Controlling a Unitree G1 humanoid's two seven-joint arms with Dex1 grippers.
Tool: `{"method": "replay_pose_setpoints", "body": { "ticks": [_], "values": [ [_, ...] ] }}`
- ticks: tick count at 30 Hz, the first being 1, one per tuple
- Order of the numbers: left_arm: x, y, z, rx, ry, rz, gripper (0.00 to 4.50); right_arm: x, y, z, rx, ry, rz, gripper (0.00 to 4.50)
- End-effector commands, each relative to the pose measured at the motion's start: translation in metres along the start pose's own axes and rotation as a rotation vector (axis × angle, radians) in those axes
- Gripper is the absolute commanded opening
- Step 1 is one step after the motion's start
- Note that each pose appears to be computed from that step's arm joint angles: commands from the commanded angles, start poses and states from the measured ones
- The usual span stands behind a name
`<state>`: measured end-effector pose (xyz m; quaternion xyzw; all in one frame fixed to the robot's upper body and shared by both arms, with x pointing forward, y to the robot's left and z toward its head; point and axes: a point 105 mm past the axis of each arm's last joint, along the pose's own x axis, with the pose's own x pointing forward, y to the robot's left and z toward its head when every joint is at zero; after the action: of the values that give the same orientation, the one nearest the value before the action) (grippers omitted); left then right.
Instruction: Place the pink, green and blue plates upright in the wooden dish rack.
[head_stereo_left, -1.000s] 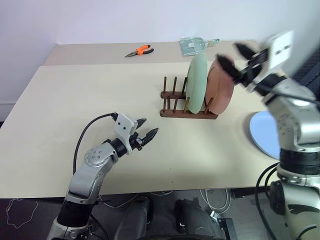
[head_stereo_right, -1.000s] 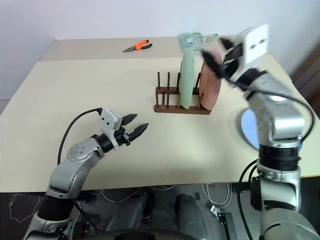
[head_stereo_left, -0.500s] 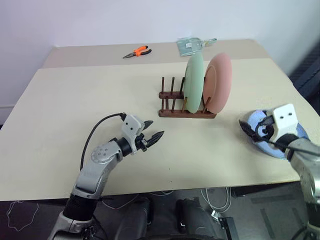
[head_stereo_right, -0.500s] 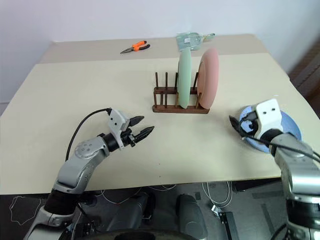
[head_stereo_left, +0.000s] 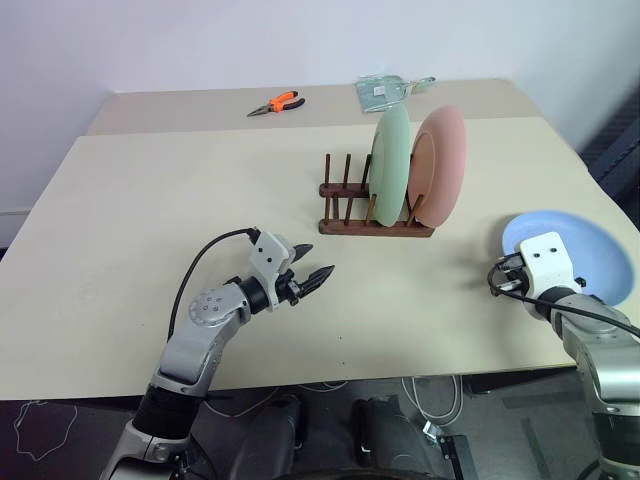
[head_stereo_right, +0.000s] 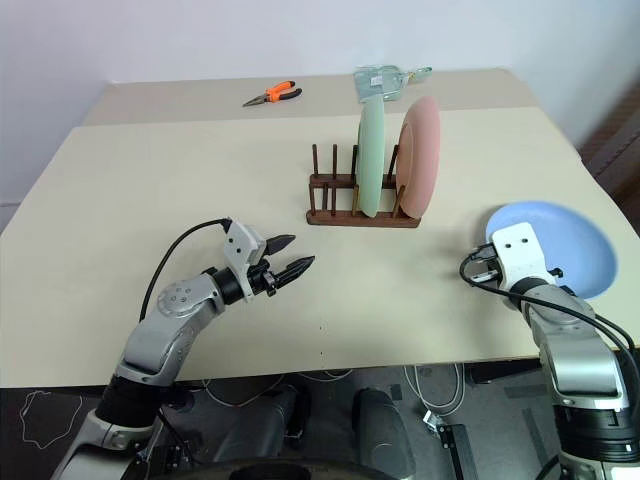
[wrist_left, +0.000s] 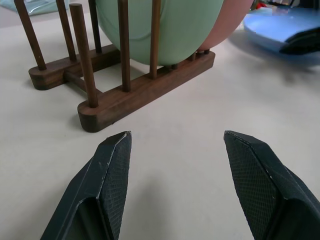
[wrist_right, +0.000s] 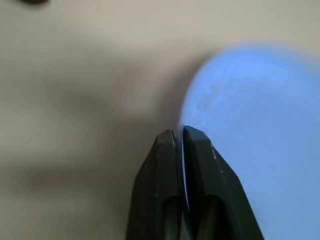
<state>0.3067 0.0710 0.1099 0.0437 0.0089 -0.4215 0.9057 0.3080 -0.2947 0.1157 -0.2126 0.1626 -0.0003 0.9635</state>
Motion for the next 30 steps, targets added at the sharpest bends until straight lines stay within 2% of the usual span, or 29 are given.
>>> {"method": "replay_pose_setpoints", "body": {
  "ticks": [1,3,7,10,12,15,17,19,21,22,24,26,30],
  "values": [
    [-0.004,0.005,0.011,0.04,-0.039,0.025,3.02,-0.004,-0.017,0.056,-0.004,-0.23,-0.079,0.05],
    [-0.005,0.007,0.012,0.047,-0.041,0.04,3.02,-0.007,-0.021,0.081,0.005,-0.329,-0.093,0.05],
    [-0.009,0.027,0.015,0.078,-0.057,0.133,3.02,-0.043,-0.023,0.181,0.081,-0.73,-0.017,0.05],
    [-0.014,0.044,0.019,0.111,-0.076,0.21,3.02,-0.071,-0.015,0.232,0.161,-0.936,0.11,0.05],
    [-0.019,0.059,0.021,0.142,-0.085,0.28,3.02,-0.09,-0.001,0.26,0.267,-1.048,0.277,0.05],
    [-0.028,0.078,0.021,0.182,-0.082,0.36,3.02,-0.117,0.04,0.294,0.404,-1.156,0.592,0.05],
    [-0.031,0.085,0.02,0.192,-0.081,0.386,3.02,-0.125,0.059,0.306,0.512,-1.167,0.731,0.05],
    [-0.036,0.089,0.02,0.203,-0.078,0.402,3.02,-0.122,0.089,0.313,0.701,-1.115,0.891,0.05],
    [-0.039,0.092,0.02,0.209,-0.079,0.41,3.02,-0.12,0.106,0.317,0.814,-1.067,0.97,0.05],
    [-0.04,0.092,0.02,0.21,-0.08,0.411,3.02,-0.12,0.108,0.317,0.832,-1.057,0.976,0.05],
    [-0.043,0.089,0.018,0.208,-0.076,0.412,3.02,-0.094,0.14,0.307,0.937,-0.893,1.001,0.05],
    [-0.045,0.086,0.017,0.206,-0.074,0.412,3.02,-0.07,0.159,0.296,1.016,-0.764,0.978,0.05],
    [-0.048,0.083,0.017,0.2,-0.073,0.417,3.02,-0.054,0.157,0.29,1.084,-0.713,0.92,0.05]
  ]
}}
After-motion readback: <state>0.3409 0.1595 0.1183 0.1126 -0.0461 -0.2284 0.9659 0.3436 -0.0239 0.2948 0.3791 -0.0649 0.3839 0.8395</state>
